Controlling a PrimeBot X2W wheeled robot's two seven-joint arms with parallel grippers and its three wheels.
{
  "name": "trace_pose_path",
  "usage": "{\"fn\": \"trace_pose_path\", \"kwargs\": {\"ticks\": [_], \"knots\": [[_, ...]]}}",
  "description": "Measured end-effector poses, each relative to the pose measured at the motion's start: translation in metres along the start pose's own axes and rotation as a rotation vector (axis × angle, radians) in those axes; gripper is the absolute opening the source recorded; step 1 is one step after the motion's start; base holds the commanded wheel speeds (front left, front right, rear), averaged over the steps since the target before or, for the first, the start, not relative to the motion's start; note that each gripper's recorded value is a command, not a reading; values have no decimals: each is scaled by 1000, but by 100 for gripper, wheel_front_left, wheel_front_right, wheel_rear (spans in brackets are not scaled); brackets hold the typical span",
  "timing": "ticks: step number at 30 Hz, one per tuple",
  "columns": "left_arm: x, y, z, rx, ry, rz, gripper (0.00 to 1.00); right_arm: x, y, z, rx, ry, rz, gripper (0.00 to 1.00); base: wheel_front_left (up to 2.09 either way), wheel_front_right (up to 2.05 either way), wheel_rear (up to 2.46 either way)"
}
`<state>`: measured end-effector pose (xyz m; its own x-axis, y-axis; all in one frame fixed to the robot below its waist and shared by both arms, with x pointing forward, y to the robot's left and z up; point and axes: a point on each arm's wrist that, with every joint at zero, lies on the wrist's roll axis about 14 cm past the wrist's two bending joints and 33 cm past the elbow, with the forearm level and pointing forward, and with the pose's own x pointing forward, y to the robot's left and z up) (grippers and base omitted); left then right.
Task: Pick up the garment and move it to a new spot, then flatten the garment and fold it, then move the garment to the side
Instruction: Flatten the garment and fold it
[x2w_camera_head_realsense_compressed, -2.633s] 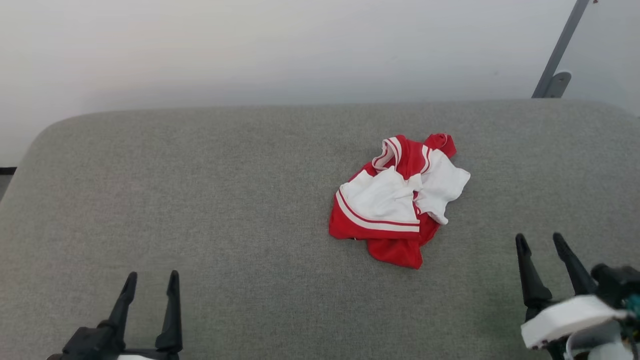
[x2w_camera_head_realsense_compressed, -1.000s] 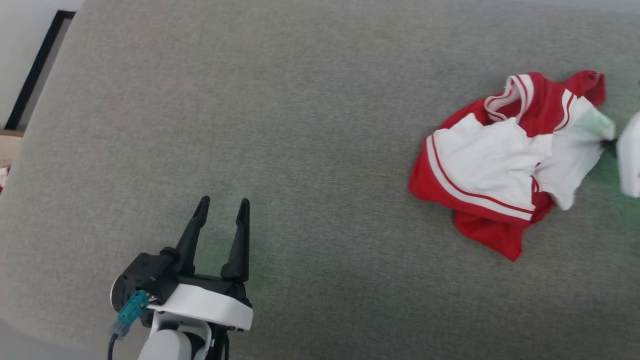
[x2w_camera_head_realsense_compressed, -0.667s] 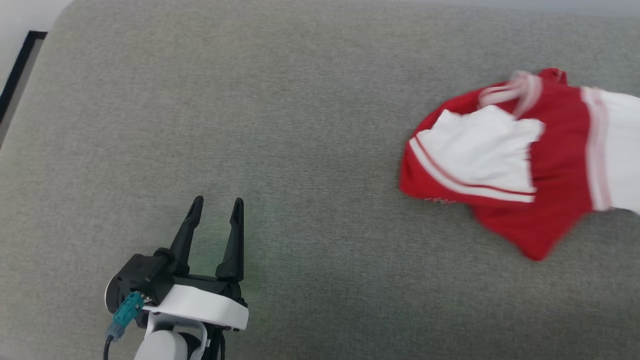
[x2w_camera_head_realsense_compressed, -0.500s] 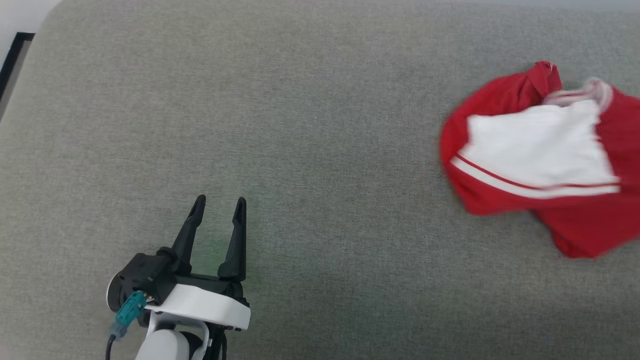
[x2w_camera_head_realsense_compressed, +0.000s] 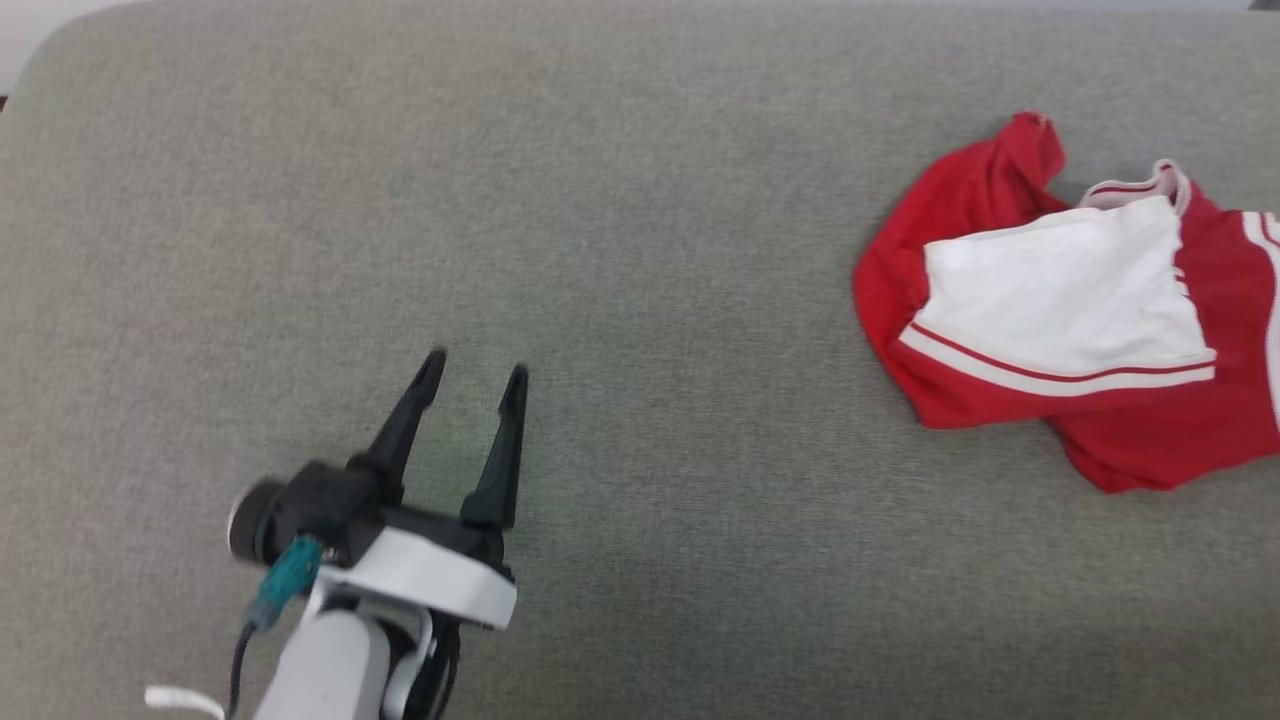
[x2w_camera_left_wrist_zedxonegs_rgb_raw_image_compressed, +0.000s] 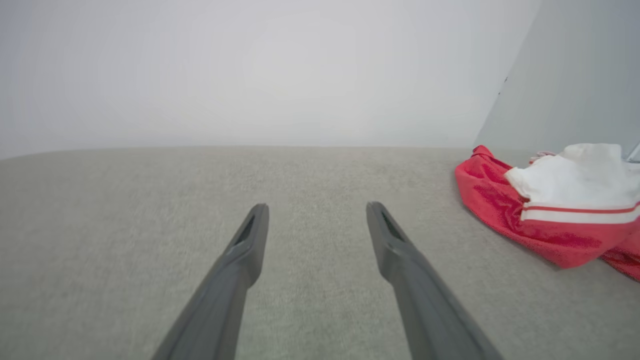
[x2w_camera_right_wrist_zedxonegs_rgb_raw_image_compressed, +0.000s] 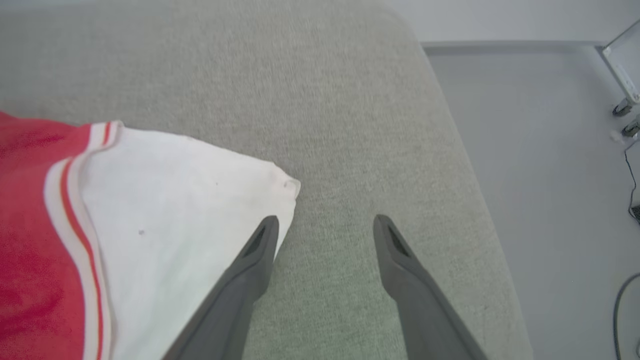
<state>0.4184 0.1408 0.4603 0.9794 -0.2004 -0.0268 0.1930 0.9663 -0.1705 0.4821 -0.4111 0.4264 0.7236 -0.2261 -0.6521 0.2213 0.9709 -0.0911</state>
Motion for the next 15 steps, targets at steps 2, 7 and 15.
{"fn": "trace_pose_path", "kwargs": {"ticks": [2, 7, 15], "knots": [[9, -10, 11, 31, -25, -61, 100, -5, -1, 11, 19, -78, 3, 100, 0, 0, 0], [34, -46, 29, 112, -46, -277, 100, -26, 4, 23, 59, -251, 37, 100, 0, 0, 0], [73, -142, 24, 185, 214, -676, 100, -67, 30, 3, 149, -371, 150, 100, 0, 0, 0]]}}
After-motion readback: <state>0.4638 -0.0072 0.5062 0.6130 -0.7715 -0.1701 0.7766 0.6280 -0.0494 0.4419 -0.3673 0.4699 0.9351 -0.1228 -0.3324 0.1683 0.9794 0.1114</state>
